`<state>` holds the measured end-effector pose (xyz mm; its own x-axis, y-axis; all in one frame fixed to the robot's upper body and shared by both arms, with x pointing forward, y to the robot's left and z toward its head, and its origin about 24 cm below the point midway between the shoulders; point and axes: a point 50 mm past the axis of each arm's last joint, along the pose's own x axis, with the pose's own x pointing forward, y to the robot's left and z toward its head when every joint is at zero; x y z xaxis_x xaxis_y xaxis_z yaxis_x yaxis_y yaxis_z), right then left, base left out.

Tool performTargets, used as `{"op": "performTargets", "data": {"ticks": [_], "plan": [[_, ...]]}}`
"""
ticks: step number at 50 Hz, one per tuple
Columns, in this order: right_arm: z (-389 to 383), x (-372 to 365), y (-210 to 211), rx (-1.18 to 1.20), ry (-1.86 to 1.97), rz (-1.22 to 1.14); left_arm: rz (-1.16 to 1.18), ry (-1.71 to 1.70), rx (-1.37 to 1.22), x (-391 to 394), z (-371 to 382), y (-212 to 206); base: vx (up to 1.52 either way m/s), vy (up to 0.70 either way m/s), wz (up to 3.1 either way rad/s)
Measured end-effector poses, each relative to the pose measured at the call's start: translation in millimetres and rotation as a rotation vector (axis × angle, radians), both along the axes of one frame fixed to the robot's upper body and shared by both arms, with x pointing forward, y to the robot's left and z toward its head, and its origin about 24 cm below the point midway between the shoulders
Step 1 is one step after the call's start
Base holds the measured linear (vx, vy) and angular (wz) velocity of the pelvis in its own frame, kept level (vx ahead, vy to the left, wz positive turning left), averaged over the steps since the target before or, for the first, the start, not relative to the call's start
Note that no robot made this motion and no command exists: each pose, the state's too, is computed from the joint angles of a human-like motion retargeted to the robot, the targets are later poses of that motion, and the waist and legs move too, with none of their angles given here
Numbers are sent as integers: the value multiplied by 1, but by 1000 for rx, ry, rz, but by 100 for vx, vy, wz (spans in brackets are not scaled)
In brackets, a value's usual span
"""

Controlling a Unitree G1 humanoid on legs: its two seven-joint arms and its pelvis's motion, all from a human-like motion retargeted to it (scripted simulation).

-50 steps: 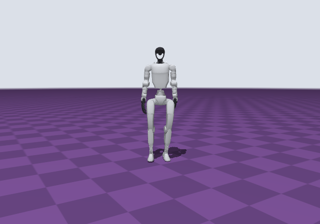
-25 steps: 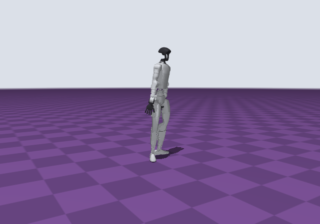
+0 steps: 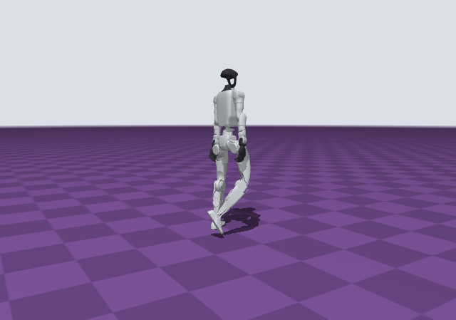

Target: In place motions

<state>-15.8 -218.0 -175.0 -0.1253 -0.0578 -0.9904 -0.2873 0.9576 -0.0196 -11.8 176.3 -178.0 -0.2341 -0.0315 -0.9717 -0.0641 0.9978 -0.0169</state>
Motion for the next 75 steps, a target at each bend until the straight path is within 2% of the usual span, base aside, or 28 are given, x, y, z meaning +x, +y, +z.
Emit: {"op": "performTargets", "data": {"ticks": [5, 10, 16, 23, 31, 38, 44, 50, 55, 59, 66, 75], "plan": [[-2, 34, 6, 42, -129, 69, -50, -14, 24, 19, 4, 28, -7, 5, 204], [1, 54, -2, 5, -208, 125, -130, -82, 37, 46, 6, 36, 2, 5, 203], [2, 53, -11, -30, -187, 118, -189, -119, -1, 51, 3, 26, 19, -5, 195], [1, 58, 2, 34, -153, 28, -140, -20, -22, 18, 1, 11, 21, -19, 94], [2, 74, 4, 2, -221, 196, -93, 156, -69, -38, 6, -4, 14, -10, 104], [-2, 39, 5, 15, -99, 190, -68, 175, -145, -66, 7, -26, 15, 1, 11], [-3, 11, 14, 46, -19, 47, -164, 92, -94, -47, 3, -12, -1, -1, 15], [0, -11, 11, 12, 70, 59, -201, 61, -105, -31, 1, -8, 0, 1, -10], [0, -6, 8, 1, 60, 93, -136, 11, -189, -14, -1, -20, -4, 5, -23], [-1, 3, 8, -1, 19, 83, -171, 11, -240, -10, 0, -21, -1, 1, -10], [-3, 26, 12, 50, -60, 21, -270, -37, -207, 7, -2, -12, -6, 3, 17], [-1, 50, 3, 27, -157, 36, -217, -210, -169, 42, -3, -18, -33, -1, 167]]}}
